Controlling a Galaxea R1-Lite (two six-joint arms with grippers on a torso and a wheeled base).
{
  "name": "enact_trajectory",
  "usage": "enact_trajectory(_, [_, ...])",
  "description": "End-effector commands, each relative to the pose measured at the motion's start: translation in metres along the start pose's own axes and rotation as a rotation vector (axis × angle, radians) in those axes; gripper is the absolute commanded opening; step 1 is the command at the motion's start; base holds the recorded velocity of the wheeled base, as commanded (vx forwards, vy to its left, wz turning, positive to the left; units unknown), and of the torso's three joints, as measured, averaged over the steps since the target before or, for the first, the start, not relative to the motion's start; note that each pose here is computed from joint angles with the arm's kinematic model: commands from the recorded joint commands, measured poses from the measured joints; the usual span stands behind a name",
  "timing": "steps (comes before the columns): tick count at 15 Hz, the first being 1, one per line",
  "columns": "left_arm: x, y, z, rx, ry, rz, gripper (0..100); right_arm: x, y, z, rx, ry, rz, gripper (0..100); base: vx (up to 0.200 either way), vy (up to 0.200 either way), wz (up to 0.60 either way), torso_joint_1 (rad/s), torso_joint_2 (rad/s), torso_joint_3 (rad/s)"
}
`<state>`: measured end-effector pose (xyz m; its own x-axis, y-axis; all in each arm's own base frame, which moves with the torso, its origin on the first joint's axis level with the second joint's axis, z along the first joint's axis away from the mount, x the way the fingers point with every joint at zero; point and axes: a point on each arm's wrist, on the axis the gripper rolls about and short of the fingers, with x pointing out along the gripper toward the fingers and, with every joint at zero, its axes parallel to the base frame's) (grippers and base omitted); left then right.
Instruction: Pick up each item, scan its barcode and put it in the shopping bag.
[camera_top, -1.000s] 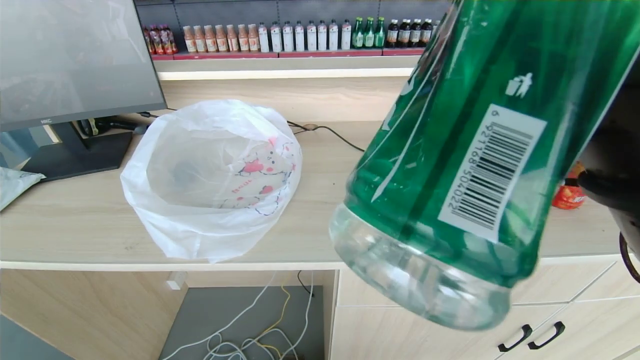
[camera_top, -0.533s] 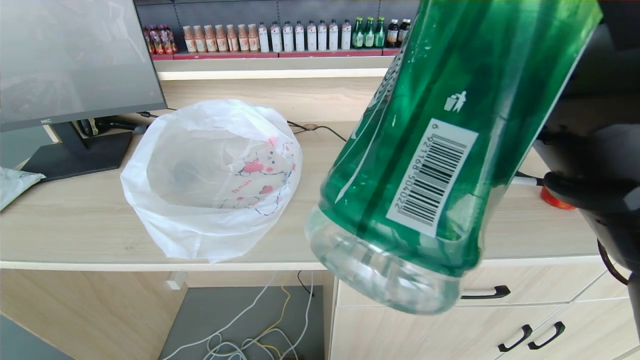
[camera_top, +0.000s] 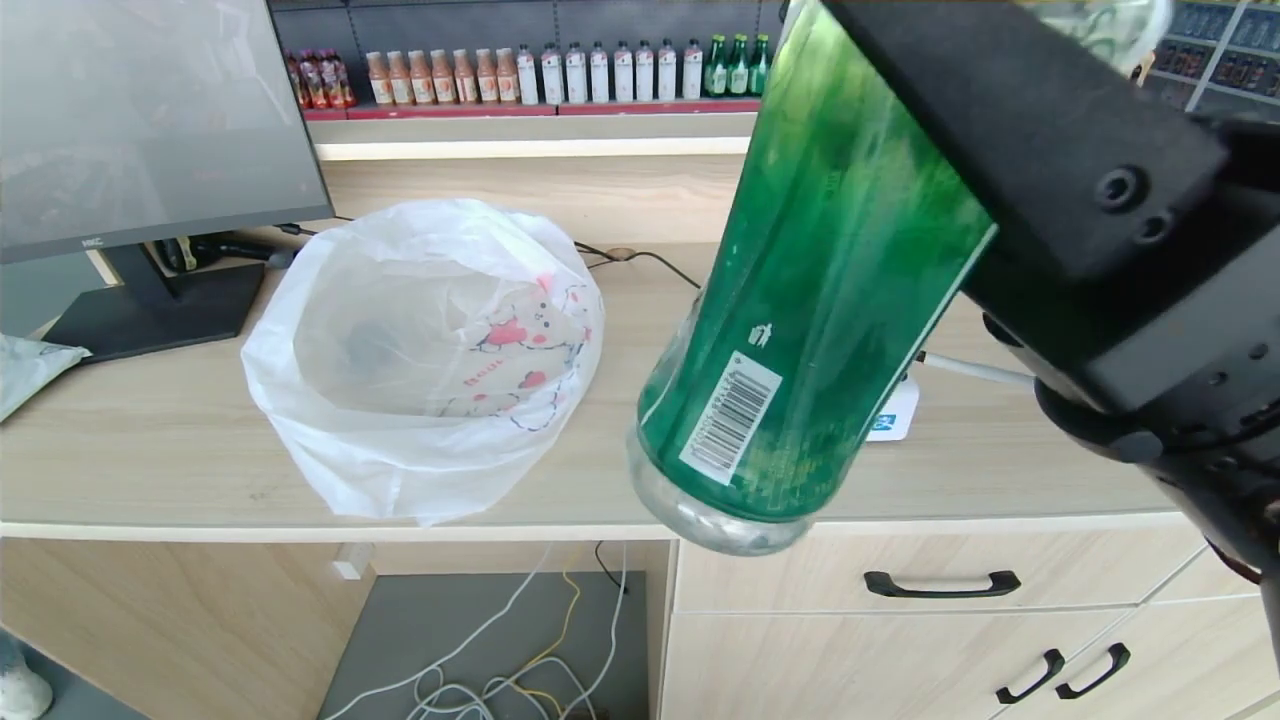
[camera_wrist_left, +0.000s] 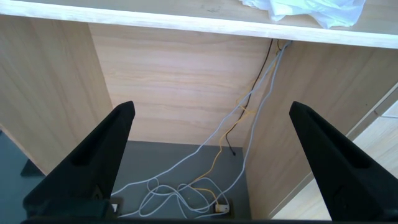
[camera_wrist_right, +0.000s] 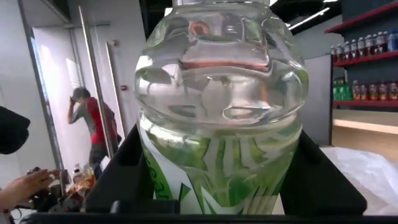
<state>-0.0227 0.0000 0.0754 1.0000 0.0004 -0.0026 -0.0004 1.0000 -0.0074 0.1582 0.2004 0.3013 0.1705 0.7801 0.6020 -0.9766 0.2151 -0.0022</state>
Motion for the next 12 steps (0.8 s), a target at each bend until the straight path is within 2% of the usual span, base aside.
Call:
enact_trajectory(1, [0.000, 0.000, 0.000, 0.000, -0.001, 0.000, 100, -0.008, 0.006, 0.018, -0.083, 0.018, -0.060, 0, 0.000, 0.000, 0.00, 0.000, 0.00, 0.000])
enact_trajectory(3, [0.000, 0.000, 0.000, 0.000, 0.001, 0.000, 100, -0.012, 0.008, 0.022, -0.216, 0.077, -0.155, 0, 0.000, 0.000, 0.00, 0.000, 0.00, 0.000])
enact_trajectory(6, [0.000, 0.000, 0.000, 0.003, 0.001, 0.000, 100, -0.012, 0.007, 0.025, -0.410, 0.095, -0.229, 0, 0.000, 0.000, 0.00, 0.000, 0.00, 0.000])
enact_trajectory(8, [0.000, 0.000, 0.000, 0.009, 0.001, 0.000, 100, -0.015, 0.001, 0.022, -0.431, 0.096, -0.400, 0, 0.000, 0.000, 0.00, 0.000, 0.00, 0.000])
enact_trajectory(10, [0.000, 0.000, 0.000, 0.014, 0.001, 0.000, 100, -0.016, -0.006, 0.019, -0.458, 0.075, -0.488, 0, 0.000, 0.000, 0.00, 0.000, 0.00, 0.000])
enact_trajectory(12, [0.000, 0.000, 0.000, 0.011, 0.001, 0.000, 100, -0.031, -0.017, 0.010, -0.504, 0.102, -0.610, 0, 0.000, 0.000, 0.00, 0.000, 0.00, 0.000])
